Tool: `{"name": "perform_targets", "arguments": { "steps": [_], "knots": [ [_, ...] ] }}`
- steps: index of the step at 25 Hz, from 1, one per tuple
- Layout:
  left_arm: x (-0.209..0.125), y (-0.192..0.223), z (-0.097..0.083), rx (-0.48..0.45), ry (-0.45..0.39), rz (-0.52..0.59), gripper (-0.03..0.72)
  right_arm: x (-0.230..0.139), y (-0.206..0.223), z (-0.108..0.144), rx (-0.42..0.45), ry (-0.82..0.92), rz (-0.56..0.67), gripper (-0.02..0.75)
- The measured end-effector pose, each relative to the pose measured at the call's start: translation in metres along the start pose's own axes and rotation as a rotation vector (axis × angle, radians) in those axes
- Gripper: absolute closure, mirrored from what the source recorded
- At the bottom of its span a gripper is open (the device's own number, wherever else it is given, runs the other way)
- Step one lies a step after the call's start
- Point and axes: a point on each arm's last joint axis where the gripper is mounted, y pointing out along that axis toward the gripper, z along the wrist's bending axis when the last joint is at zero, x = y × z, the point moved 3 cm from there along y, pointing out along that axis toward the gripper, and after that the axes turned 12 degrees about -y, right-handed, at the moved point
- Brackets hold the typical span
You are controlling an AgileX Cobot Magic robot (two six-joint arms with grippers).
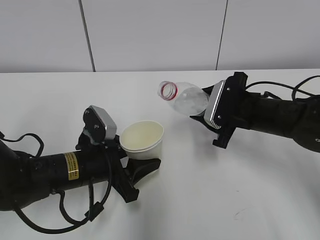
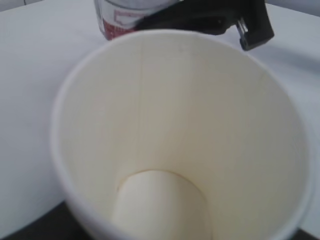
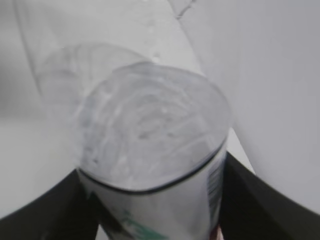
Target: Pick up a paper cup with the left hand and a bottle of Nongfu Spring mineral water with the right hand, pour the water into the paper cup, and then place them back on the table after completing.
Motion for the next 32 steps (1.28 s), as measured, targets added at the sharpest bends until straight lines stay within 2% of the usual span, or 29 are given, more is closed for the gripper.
{"name": "perform_targets", "arguments": {
  "steps": [3, 32],
  "knots": [
    [0.0, 0.0, 0.0, -0.002, 0.0, -0.003, 0.318, 0.004, 0.002, 0.003, 0.015, -0.041, -0.002, 0.274],
    [0.001, 0.0, -0.001, -0.006, -0.002, -0.009, 0.319, 0.002, 0.007, -0.016, -0.057, -0.34, 0.038, 0.275]
  ]
}}
